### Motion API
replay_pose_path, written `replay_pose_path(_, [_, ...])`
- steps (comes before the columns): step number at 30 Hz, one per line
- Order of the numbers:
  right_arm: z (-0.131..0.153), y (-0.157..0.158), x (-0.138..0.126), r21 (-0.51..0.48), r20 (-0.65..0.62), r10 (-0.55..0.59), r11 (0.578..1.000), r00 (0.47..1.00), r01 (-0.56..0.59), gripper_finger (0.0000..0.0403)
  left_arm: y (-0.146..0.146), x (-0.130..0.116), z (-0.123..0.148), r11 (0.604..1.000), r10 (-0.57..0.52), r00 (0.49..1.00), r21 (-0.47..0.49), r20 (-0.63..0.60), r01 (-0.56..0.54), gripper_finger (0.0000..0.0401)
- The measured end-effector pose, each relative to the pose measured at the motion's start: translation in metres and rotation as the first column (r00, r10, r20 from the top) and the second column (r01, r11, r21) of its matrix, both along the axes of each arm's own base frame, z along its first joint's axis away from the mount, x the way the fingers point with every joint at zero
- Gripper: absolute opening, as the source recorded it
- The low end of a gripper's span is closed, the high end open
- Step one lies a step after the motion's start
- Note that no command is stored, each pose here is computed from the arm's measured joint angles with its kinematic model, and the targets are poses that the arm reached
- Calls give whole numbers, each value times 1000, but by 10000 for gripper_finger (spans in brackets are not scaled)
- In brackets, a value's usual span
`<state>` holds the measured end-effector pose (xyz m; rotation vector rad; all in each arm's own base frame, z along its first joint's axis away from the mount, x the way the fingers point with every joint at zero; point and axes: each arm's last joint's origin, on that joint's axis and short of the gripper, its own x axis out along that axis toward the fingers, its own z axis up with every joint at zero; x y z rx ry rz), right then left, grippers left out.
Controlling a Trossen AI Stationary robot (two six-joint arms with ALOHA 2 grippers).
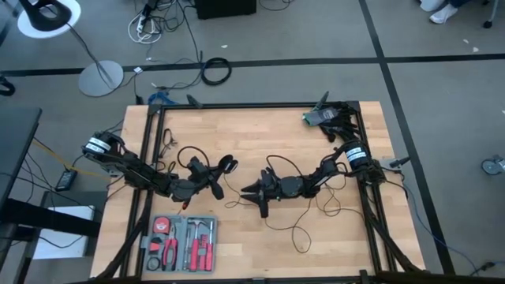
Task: Coil cords
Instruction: Coil the black wire onto the spool
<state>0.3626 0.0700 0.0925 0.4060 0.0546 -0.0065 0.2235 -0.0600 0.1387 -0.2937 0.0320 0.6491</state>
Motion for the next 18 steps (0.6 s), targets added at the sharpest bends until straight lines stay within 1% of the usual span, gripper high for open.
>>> replay_pose_path(3, [0,1,0,16,-4,10,1000,1000,-10,128,0,0,0,1000,0,1000,0,0,0,0])
replay_pose_path(8, [1,2,0,11,13,47,999,999,-47,120,0,0,0,1000,0,1000,0,0,0,0])
replay_pose_path(14, [1,3,1,7,8,52,999,999,-52,113,0,0,0,1000,1,1000,-3,4,-1,0])
replay_pose_path(16, [3,3,5,1,-4,52,999,999,-52,113,0,0,0,1000,1,1000,-4,4,-1,0])
replay_pose_path(18, [3,5,12,-4,-44,67,998,997,-67,113,0,0,0,1000,1,1000,-4,4,-1,0])
